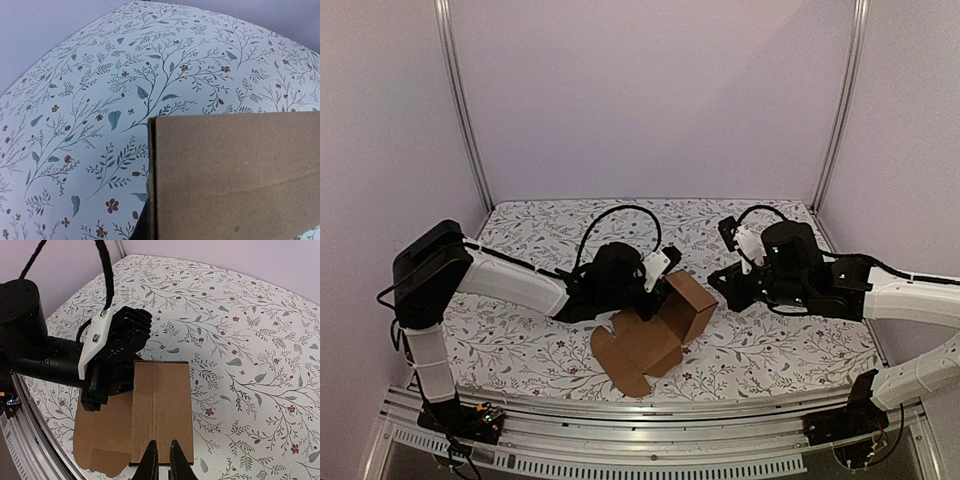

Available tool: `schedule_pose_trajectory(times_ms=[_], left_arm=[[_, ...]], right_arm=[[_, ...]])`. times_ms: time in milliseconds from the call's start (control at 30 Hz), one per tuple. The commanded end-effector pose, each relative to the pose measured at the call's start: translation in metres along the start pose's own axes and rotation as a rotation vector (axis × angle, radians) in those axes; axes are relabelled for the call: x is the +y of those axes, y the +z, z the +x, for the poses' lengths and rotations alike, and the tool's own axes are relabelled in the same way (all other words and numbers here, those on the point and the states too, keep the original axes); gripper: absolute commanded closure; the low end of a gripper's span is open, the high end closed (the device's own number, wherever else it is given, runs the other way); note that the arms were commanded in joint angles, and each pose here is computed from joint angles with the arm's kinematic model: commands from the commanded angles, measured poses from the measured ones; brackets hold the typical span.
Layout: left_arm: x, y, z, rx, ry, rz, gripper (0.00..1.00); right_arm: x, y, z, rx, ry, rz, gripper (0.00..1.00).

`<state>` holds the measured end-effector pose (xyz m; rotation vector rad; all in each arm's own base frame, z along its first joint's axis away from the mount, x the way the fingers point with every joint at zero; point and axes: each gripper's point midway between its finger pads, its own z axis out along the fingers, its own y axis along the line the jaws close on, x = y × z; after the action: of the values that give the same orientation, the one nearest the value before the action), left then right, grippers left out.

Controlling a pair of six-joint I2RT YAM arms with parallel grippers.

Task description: Fold the paper box

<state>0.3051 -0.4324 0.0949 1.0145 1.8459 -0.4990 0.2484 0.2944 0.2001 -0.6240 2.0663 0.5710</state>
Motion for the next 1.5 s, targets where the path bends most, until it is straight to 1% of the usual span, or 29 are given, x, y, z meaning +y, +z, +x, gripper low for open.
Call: schedule_pose_trajectory(times_ms=[0, 33, 233, 400, 467, 567, 667, 733, 933, 1067, 1300, 1467], left_arm=[[-0.003, -0.011, 0.016, 0.213, -0.002, 0.013, 1.00], [-0.005, -0.014, 0.020, 0.258, 0.001, 0.019, 1.00], [-0.011, -0.031, 0.005, 0.357, 0.028, 0.075, 1.00], [-0.013, -0.044, -0.002, 0.465, 0.105, 0.106, 1.00], [-0.015, -0.049, 0.002, 0.519, 0.141, 0.124, 1.00], [-0.026, -0.052, 0.003, 0.563, 0.197, 0.178, 1.00], [-0.033, -0.051, 0.009, 0.606, 0.265, 0.199, 1.00], [-0.031, -0.049, 0.014, 0.650, 0.318, 0.179, 1.00], [-0.045, -0.042, 0.038, 0.773, 0.466, 0.198, 1.00], [-0.049, -0.035, 0.049, 0.838, 0.502, 0.215, 1.00], [-0.054, -0.030, 0.059, 0.910, 0.537, 0.246, 1.00], [-0.057, -0.025, 0.063, 0.941, 0.556, 0.257, 0.94]], right_arm=[[-0.016, -0.024, 0.018, 0.074, -0.063, 0.065, 0.91], [-0.017, -0.029, 0.018, 0.080, -0.070, 0.067, 0.91], [-0.021, -0.053, 0.028, 0.137, -0.081, 0.066, 0.91], [-0.028, -0.067, 0.038, 0.191, -0.056, 0.096, 0.90], [-0.028, -0.069, 0.043, 0.210, -0.048, 0.093, 0.90], [-0.029, -0.071, 0.050, 0.223, -0.025, 0.091, 0.89], [-0.034, -0.070, 0.063, 0.246, 0.002, 0.112, 0.89], [-0.037, -0.069, 0.073, 0.264, 0.016, 0.123, 0.89], [-0.042, -0.068, 0.094, 0.306, 0.043, 0.140, 0.89], [-0.045, -0.067, 0.102, 0.323, 0.055, 0.155, 0.89], [-0.048, -0.066, 0.110, 0.334, 0.066, 0.162, 0.89], [-0.047, -0.064, 0.113, 0.331, 0.071, 0.159, 0.88]])
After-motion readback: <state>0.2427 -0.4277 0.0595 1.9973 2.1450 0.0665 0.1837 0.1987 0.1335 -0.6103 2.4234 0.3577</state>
